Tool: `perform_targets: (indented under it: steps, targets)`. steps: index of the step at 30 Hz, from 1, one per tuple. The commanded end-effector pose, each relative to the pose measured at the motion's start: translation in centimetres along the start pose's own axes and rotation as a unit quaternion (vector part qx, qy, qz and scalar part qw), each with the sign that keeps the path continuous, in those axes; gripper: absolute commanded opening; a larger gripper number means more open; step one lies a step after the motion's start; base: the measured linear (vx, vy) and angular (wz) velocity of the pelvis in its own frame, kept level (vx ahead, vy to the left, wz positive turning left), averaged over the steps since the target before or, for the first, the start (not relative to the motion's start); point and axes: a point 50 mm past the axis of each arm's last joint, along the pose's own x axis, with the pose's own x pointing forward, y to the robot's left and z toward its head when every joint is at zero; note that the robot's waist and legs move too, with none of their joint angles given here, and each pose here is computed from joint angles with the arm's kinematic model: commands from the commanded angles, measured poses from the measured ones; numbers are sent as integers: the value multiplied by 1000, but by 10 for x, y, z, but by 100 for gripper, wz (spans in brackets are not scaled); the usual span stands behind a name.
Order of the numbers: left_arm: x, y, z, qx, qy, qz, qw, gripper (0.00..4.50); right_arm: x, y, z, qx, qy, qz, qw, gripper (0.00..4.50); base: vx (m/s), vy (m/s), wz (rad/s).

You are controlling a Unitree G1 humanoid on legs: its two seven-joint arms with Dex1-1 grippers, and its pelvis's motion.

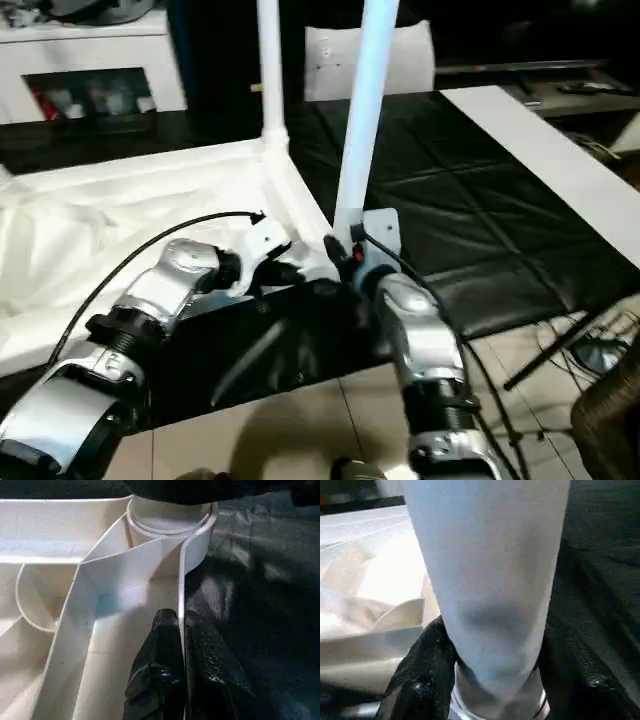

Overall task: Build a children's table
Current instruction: Rotate leg to tighten

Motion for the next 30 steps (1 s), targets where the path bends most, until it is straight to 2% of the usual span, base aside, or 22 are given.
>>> perform_targets:
  steps: [1, 2, 4, 8, 10, 12, 13, 15, 17, 19, 20, 21, 25, 27, 30]
  targets:
    - [18, -19, 37, 42, -70, -24, 996, 0, 6, 38, -8, 23, 17, 54, 998, 198, 0, 0, 0]
    - [17, -18, 35, 47, -68, -27, 996, 0, 6, 35, -7, 26, 12, 54, 998, 198, 0, 0, 0]
    - [13, -16, 31, 54, -67, -35, 996, 0, 4, 31, -6, 28, 1, 52, 998, 253, 0, 0, 0]
    - [5, -13, 21, 64, -62, -50, 995, 0, -4, 17, -3, 35, -26, 48, 998, 286, 0, 0, 0]
    - [-2, -8, 14, 80, -59, -57, 993, 0, -14, 3, 1, 10, -59, 47, 997, 303, 0, 0, 0]
    - [-6, -5, 11, 87, -61, -60, 993, 0, -21, -4, 2, 3, -72, 50, 996, 322, 0, 0, 0]
    - [-10, -1, 11, 97, -65, -58, 991, 0, -29, -12, 3, -5, -83, 48, 995, 330, 0, 0, 0]
    - [-11, 1, 11, 106, -69, -58, 990, 0, -33, -16, 4, -11, -88, 47, 995, 338, 0, 0, 0]
    - [-14, 4, 10, 111, -68, -49, 990, 0, -39, -21, 5, -18, -101, 49, 994, 373, 0, 0, 0]
    - [-20, 12, 6, 123, -60, -33, 990, 0, -56, -27, 7, -17, -120, 65, 991, 378, 0, 0, 0]
    - [-20, 12, 6, 123, -60, -33, 990, 0, -56, -27, 7, -17, -120, 65, 991, 398, 0, 0, 0]
    - [-22, 14, 5, 124, -61, -30, 990, 0, -63, -29, 7, -33, -122, 66, 990, 398, 0, 0, 0]
    - [-28, 21, 8, 99, -98, -6, 990, 0, -79, -31, 4, -57, -119, 82, 988, 442, 0, 0, 0]
    - [-29, 21, 10, 83, -111, -8, 990, 45, -84, -28, 4, -52, -115, 103, 987, 450, 0, 0, 0]
    - [-34, 20, 11, 53, -147, -12, 988, 63, -94, -18, 3, -56, -102, 163, 980, 450, 0, 0, 0]
